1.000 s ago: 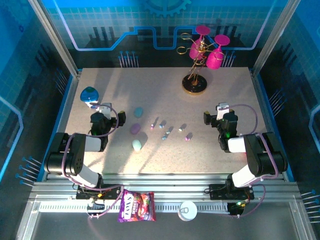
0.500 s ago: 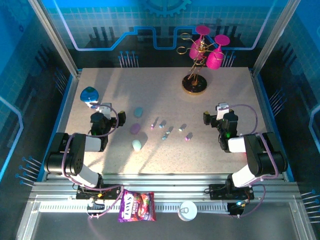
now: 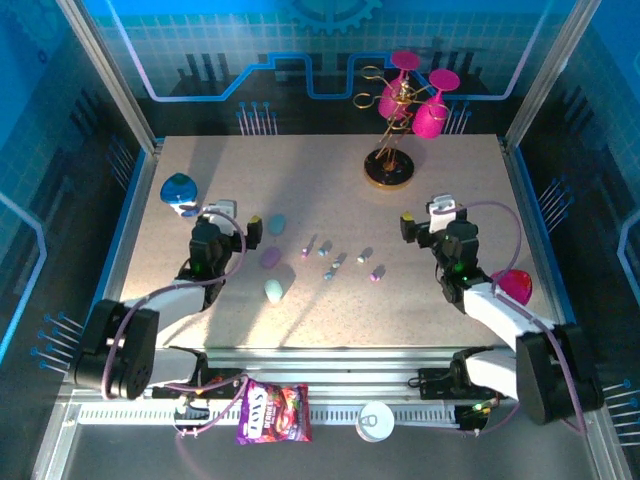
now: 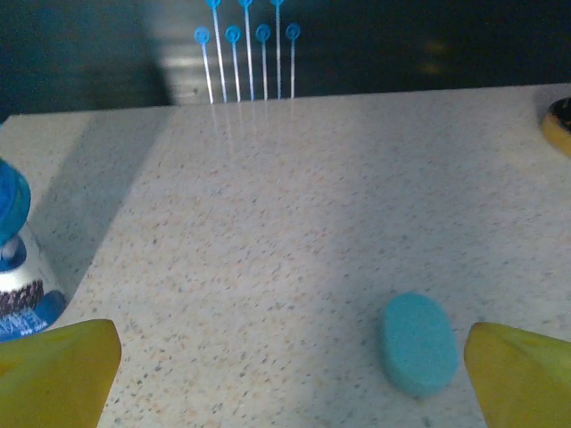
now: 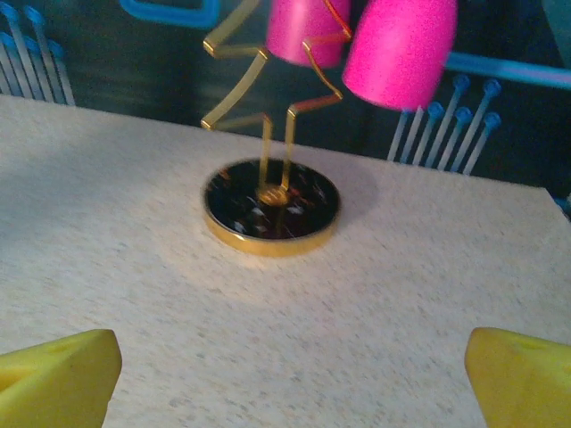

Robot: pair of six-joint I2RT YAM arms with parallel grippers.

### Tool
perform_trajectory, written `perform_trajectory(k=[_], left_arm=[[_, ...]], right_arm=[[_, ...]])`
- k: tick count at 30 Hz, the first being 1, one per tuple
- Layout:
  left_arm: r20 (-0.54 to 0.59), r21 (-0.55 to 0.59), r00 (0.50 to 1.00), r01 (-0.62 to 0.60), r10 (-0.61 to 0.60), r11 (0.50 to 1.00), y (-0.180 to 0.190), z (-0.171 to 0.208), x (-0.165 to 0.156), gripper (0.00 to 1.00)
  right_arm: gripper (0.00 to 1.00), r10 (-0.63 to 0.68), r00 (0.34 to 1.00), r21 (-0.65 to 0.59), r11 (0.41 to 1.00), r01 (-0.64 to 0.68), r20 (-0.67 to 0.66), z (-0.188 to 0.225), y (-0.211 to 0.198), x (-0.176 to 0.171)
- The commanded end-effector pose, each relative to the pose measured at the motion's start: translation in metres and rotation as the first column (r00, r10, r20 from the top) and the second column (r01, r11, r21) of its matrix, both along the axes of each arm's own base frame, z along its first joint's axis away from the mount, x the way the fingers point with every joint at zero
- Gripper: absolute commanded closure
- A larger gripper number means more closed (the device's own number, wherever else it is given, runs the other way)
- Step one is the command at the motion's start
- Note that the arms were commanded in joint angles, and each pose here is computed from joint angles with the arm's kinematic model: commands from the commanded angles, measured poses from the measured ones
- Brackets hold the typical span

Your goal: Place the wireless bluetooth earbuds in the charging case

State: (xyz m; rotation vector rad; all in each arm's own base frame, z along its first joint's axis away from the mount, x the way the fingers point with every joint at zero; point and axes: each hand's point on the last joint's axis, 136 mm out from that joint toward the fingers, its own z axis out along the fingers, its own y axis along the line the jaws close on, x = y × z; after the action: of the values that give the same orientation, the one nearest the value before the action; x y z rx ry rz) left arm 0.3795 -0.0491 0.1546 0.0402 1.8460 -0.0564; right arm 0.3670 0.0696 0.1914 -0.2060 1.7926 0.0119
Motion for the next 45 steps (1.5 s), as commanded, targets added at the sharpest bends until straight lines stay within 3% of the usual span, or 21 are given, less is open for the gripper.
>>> perform_trajectory(k=[1, 5, 8, 16, 22, 33, 41, 45], left_arm=[[-0.062, -0.032, 0.998, -0.009, 0.007, 0.999, -0.006, 0.006, -0.007, 0.01], [-0.135, -0.15, 0.989, 0.037, -0.057, 0.988, -0.022, 0.016, -0.015, 0.01], [-0.224, -0.23, 0.974, -0.013, -0.04, 0.973, -0.022, 0.016, -0.022, 0.01], [-0.396, -0.371, 0.918, -0.178, 0.018, 0.912, -0.007, 0.004, -0.037, 0.01], [-0.421, -0.41, 0.906, -0.23, 0.041, 0.882, 0.008, 0.003, -0.038, 0.01], [-0.415, -0.395, 0.908, -0.229, 0.049, 0.889, 0.011, 0.001, -0.038, 0.01], [-0.412, -0.406, 0.91, -0.224, 0.041, 0.886, 0.009, -0.002, -0.038, 0.01], [-0.415, -0.409, 0.909, -0.225, 0.039, 0.884, 0.009, -0.004, -0.039, 0.01]], right_arm=[[0.0, 0.044, 0.995, 0.019, 0.999, -0.042, -0.089, 0.002, 0.028, -0.018], [0.0, 0.179, 0.981, 0.118, 0.979, -0.169, -0.079, 0.015, 0.087, -0.038], [0.0, 0.284, 0.953, 0.167, 0.95, -0.264, -0.108, 0.008, 0.135, -0.056], [0.0, 0.521, 0.838, 0.133, 0.853, -0.504, -0.161, -0.026, 0.271, -0.105], [0.0, 0.585, 0.778, 0.088, 0.809, -0.582, -0.23, -0.063, 0.342, -0.131], [0.02, 0.488, 0.769, 0.135, 0.868, -0.478, -0.413, -0.122, 0.357, -0.119], [0.16, 0.394, 0.716, 0.088, 0.901, -0.425, -0.576, -0.162, 0.348, -0.12], [0.16, 0.337, 0.714, 0.062, 0.922, -0.381, -0.614, -0.165, 0.345, -0.114]])
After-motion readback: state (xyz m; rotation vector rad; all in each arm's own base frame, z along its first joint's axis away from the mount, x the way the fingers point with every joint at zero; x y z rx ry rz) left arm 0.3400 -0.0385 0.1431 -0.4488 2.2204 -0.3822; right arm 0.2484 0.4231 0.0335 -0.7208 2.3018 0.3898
